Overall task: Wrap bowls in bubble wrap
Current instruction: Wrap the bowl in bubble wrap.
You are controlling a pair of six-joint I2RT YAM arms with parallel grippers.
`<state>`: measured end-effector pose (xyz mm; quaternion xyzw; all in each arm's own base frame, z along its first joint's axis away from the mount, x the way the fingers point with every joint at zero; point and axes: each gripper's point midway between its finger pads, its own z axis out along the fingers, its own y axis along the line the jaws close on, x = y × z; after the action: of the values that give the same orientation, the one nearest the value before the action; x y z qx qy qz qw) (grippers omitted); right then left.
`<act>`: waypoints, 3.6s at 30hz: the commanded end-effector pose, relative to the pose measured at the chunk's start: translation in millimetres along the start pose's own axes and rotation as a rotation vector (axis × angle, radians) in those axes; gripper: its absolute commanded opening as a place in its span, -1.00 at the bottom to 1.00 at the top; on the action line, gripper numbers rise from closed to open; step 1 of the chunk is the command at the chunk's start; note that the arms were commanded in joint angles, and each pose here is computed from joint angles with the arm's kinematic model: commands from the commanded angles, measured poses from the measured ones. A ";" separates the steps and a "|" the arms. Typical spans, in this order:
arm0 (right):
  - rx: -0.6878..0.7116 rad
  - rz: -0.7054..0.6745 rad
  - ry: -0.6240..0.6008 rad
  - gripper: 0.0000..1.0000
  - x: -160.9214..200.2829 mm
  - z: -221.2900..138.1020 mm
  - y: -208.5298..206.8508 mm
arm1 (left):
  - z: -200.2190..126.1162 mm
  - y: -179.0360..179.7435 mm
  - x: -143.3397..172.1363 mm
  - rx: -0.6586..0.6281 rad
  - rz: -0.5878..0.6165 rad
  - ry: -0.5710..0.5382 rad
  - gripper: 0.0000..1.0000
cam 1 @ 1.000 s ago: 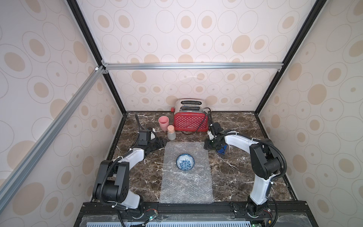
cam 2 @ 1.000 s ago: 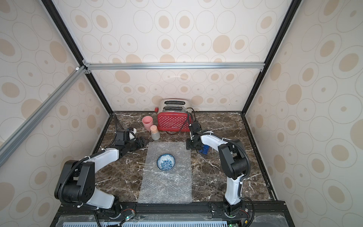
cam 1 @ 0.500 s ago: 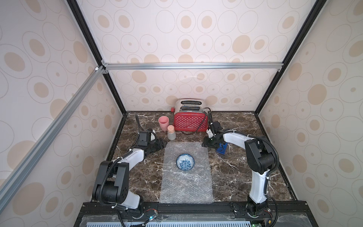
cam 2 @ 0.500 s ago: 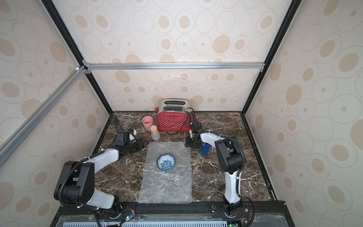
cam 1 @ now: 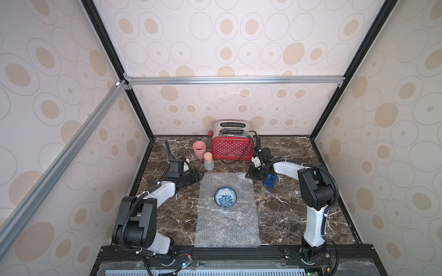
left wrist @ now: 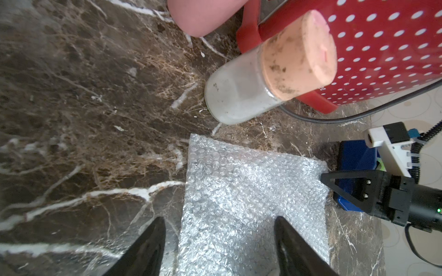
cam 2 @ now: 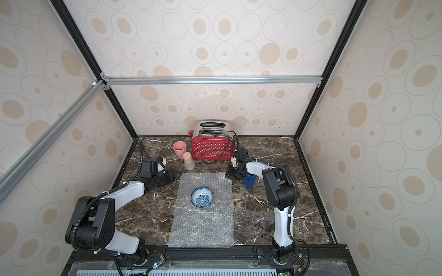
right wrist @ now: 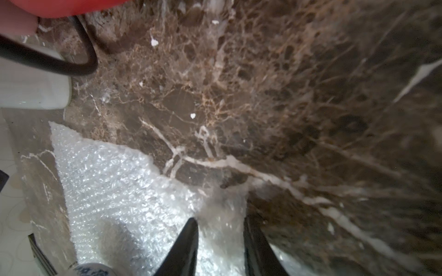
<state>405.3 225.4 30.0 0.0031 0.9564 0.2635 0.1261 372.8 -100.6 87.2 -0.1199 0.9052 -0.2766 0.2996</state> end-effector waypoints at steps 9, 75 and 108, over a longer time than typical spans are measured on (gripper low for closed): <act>-0.260 -0.008 -0.043 -0.21 8.9 -36.5 49.0 | -9.3 -9.6 -5.1 0.035 0.028 -0.026 0.42; -0.298 -0.821 0.073 -1.00 167.3 -38.9 168.5 | -80.2 -62.8 81.1 0.228 -0.108 0.073 0.47; -0.392 -0.831 0.137 -0.90 191.7 -23.8 178.4 | -46.5 -80.6 141.7 0.283 -0.093 0.207 0.27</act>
<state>211.8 376.8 96.8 -0.4095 0.8233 0.3568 0.1650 233.6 -194.3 88.8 -0.0938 0.8852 -0.4101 0.1987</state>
